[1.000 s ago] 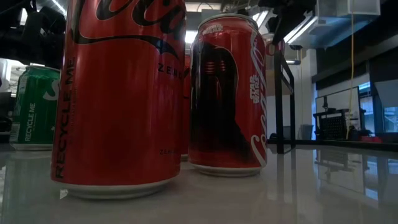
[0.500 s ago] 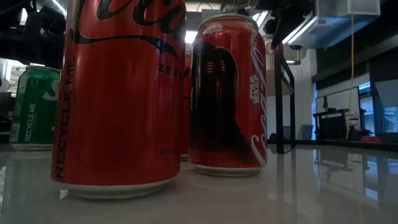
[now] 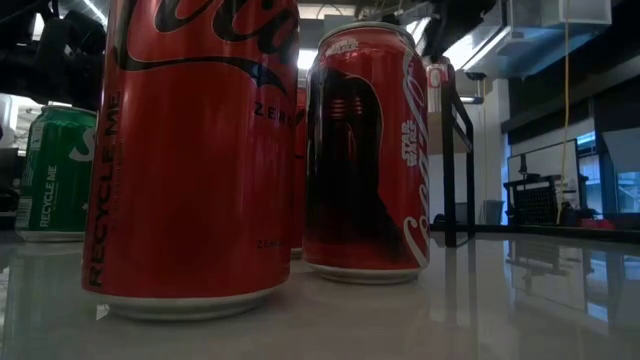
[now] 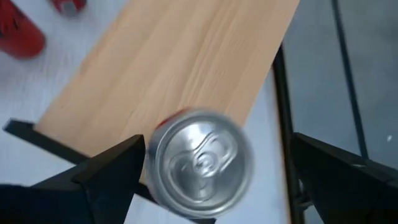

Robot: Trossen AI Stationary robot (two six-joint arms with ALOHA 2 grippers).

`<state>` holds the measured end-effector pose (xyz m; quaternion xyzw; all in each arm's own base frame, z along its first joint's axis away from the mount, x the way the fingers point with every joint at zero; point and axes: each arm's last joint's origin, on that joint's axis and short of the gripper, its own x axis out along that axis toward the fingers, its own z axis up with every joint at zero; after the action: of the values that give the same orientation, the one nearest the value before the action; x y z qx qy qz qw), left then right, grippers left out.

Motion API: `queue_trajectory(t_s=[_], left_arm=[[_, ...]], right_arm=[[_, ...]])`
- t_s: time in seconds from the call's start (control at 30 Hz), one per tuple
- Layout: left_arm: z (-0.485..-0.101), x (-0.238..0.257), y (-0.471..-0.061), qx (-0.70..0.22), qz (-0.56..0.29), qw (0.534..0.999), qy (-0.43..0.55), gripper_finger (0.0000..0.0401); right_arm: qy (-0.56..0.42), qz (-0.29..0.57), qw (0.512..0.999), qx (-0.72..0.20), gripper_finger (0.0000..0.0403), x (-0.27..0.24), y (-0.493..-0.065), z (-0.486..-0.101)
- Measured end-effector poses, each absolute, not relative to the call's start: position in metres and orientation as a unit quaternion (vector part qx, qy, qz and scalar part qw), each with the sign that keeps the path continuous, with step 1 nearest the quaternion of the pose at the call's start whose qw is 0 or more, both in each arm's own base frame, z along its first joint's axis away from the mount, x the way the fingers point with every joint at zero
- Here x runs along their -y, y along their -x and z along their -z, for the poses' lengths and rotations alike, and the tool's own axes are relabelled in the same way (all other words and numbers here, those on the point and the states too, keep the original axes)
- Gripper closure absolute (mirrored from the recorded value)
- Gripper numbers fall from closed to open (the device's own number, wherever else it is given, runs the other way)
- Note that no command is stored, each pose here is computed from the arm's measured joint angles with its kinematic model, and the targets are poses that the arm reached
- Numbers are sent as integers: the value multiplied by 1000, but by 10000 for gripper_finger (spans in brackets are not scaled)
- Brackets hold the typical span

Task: Place canned beverage on shelf
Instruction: Put the red-silver soda can on the shelf aligned with the other red-silver soda can

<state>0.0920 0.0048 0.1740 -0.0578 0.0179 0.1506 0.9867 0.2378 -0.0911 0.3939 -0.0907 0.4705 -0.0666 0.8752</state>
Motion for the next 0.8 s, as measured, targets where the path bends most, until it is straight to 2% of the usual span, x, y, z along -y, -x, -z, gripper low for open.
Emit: queue_trajectory(t_s=[0.17,0.33,0.63,0.8], left_arm=[[-174,-4,-92,-19,-138,988,59,401],[-174,-3,-92,-20,-123,990,61,401],[-174,-2,-93,-21,-105,992,64,401],[-175,-2,-93,-9,-101,987,126,401]], right_arm=[[89,72,889,-444,12,87,-229,-422],[25,43,903,-427,11,78,-214,-444],[55,-11,927,-370,11,34,-162,-471],[56,-38,944,-323,11,14,-133,-483]])
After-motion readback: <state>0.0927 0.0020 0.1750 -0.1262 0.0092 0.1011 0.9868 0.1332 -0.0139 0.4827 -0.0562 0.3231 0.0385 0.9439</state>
